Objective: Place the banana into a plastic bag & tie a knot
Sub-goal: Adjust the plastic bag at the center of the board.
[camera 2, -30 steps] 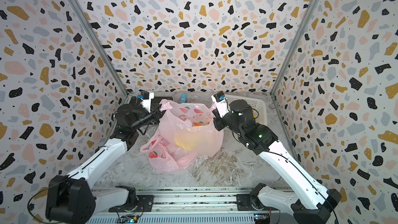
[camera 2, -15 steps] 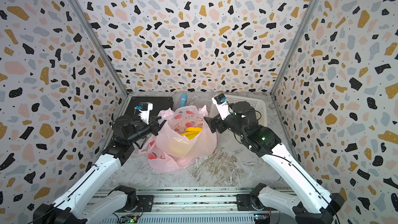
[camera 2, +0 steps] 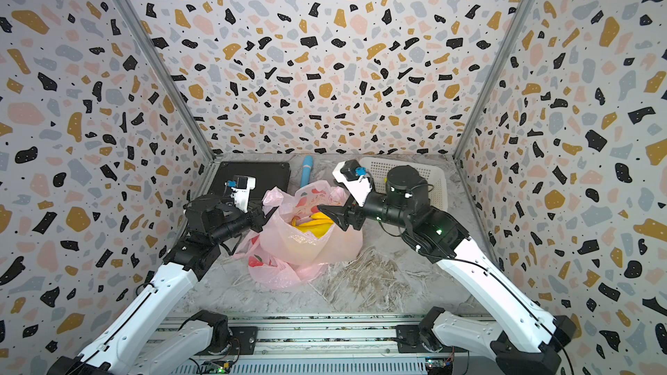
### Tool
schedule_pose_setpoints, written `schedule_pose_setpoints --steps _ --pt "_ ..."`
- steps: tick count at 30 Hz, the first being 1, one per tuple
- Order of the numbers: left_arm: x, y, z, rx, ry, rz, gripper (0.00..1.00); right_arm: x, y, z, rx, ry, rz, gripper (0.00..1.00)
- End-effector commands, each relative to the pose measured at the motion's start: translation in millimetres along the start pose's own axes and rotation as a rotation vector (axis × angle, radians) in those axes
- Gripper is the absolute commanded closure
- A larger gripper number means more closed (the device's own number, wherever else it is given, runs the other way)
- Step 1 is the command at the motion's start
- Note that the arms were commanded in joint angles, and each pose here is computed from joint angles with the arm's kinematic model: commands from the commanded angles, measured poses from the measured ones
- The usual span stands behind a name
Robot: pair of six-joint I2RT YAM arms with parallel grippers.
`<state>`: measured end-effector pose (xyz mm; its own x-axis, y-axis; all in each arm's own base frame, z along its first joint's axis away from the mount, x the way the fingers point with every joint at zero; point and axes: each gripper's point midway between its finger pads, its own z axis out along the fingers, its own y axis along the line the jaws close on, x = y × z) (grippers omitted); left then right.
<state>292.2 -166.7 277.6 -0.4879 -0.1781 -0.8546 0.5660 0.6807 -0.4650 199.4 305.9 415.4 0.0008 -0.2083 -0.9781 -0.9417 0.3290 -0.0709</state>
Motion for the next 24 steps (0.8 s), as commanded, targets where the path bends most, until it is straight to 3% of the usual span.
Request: schedule_pose_setpoints --steps 1,8,24 --pt "-13 -9 -3 0.013 -0.012 -0.007 1.00 -29 18 3 -0.054 -0.060 -0.149 0.24" --pt "-12 -11 -4 0.009 0.008 -0.032 1.00 -21 35 38 -0.143 -0.015 -0.244 0.39" --pt "-9 -13 -3 0.030 0.033 -0.039 1.00 -9 34 97 -0.187 0.037 -0.351 0.46"
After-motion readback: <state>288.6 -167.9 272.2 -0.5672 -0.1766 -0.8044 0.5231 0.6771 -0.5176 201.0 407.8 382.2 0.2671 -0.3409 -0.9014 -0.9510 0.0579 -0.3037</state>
